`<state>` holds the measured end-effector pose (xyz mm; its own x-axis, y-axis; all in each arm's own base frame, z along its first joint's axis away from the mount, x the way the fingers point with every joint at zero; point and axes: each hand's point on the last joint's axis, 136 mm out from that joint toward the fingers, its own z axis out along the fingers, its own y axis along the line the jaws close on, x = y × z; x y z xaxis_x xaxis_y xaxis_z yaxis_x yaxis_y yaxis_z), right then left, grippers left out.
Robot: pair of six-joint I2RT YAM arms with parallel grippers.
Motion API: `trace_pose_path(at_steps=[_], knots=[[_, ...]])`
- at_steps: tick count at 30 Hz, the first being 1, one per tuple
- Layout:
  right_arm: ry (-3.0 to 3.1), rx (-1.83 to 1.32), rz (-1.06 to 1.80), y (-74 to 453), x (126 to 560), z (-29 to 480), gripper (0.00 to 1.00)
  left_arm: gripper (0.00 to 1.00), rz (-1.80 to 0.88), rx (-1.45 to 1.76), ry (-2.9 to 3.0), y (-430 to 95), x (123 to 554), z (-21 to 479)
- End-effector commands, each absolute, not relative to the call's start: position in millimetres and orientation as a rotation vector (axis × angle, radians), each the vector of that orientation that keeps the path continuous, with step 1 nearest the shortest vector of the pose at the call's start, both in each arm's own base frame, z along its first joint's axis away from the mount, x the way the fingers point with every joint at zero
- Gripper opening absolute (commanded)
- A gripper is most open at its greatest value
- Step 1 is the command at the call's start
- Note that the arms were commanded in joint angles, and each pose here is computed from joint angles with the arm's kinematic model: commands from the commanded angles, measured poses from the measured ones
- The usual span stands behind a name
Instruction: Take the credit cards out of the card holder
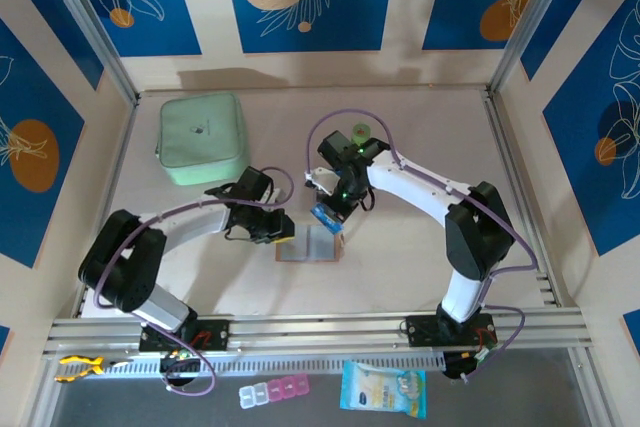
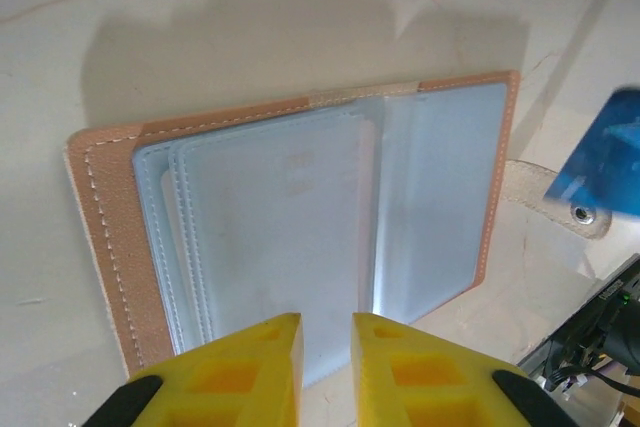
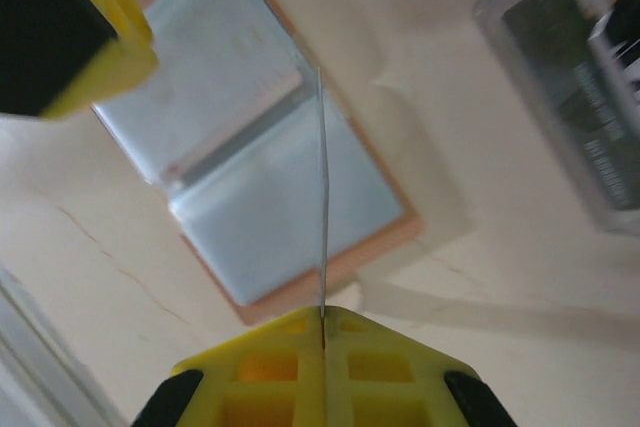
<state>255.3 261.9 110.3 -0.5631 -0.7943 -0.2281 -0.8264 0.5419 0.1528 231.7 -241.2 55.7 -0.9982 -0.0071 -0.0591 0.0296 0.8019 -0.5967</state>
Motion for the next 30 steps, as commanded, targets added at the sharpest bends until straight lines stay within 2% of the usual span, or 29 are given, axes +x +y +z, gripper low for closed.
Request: trace_pose_path(at_steps=[1, 4, 18, 30], knots=[[2.463, -1.728, 0.201, 245, 259, 119, 0.0, 0.21, -0.933, 0.023, 2.901, -234, 235, 67], [2.387, -1.812, 0.167, 241, 271, 126, 0.0, 0.21, -0.914, 0.01, 2.893, -228, 237, 69], [2.286, -1.782, 0.238, 238, 355, 161, 0.0, 0.21, -0.907, -0.047, 2.885, -213, 235, 68], [2.26, -1.811, 0.245, 239, 392, 136, 0.0, 0.21, -0.896, -0.096, 2.897, -204, 233, 61]])
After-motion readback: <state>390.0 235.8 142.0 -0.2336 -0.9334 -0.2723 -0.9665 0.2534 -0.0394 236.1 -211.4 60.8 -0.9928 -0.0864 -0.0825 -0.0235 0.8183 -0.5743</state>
